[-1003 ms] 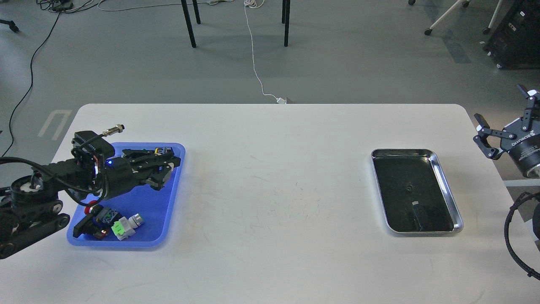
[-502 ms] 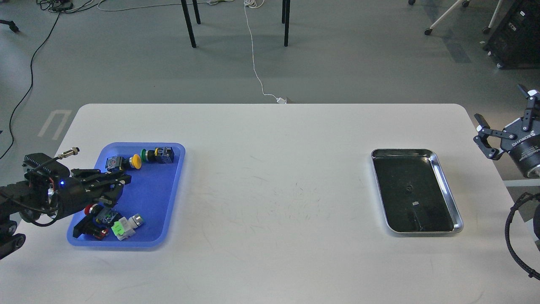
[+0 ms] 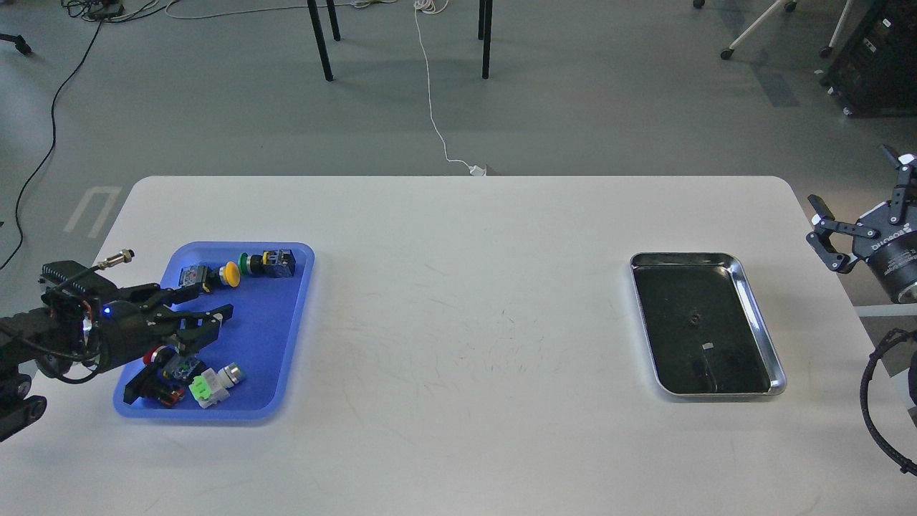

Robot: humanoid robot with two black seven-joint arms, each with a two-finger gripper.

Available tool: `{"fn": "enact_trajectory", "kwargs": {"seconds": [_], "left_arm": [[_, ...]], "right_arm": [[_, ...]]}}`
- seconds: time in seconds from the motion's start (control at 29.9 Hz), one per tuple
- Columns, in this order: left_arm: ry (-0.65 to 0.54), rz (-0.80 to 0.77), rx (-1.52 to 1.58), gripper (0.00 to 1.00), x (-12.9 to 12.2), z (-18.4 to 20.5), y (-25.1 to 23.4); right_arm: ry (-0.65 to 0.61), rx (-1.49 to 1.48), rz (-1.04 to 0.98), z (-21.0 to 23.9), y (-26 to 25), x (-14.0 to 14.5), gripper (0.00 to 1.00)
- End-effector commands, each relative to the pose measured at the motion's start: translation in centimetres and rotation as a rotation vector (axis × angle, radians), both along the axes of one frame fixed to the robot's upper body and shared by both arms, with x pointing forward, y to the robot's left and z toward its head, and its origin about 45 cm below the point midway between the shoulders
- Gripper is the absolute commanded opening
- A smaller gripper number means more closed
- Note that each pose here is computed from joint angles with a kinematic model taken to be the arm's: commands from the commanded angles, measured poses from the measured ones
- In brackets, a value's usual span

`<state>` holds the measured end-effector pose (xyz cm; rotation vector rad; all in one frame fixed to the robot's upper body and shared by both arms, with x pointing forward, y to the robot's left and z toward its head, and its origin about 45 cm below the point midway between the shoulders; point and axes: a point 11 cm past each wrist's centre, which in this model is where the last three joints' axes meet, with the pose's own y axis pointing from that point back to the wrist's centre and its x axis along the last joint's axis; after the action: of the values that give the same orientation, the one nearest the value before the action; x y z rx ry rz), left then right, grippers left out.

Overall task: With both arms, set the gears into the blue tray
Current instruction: 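Carry the ring into the blue tray and release it, then raise the left arm and move the right gripper toward the metal tray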

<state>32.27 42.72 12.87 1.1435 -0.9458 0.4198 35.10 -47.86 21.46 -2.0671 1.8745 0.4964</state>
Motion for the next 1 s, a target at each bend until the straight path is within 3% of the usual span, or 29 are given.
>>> {"fn": "enact_trajectory", "kwargs": {"seconds": [0.0,0.13,0.23,0.37,0.53,0.64,0.84,0.97], "left_arm": [[-0.077,0.119,-0.149,0.85,2.5,2.7,-0.4],[-0.204,0.27,-0.371,0.85,6.7,7.9,-0.8],[-0.234,0.353,-0.536,0.86,8.9,10.9,-1.2],[-0.123,0.38,-0.867,0.86,12.0,14.1,-5.7],[-0.054,0.427,-1.294,0.97,13.8,18.8,-6.7],[-0.043,0.449,-1.516,0.98,14.9,21.0,-7.6],[0.109,0.484,-1.685,0.98,15.8,20.9,-10.0],[0.212,0.565,-1.802,0.98,16.2,20.2,-10.5]], "right_arm": [[-0.002,-0.042,-0.018,1.1,-1.6,-0.4,0.95],[-0.008,-0.112,-0.051,3.1,-4.3,-1.1,0.95],[-0.007,-0.178,-0.057,5.0,-5.9,-1.8,0.95],[-0.023,-0.224,-0.009,6.6,-5.3,-1.6,0.95],[-0.078,-0.307,-0.019,10.8,-6.8,-1.3,0.95],[-0.058,-0.423,0.02,13.0,-7.2,-1.1,0.95],[-0.003,-0.778,0.199,15.5,-4.7,1.2,0.95],[-0.033,-1.052,0.352,16.5,-0.8,3.7,0.96]]}}
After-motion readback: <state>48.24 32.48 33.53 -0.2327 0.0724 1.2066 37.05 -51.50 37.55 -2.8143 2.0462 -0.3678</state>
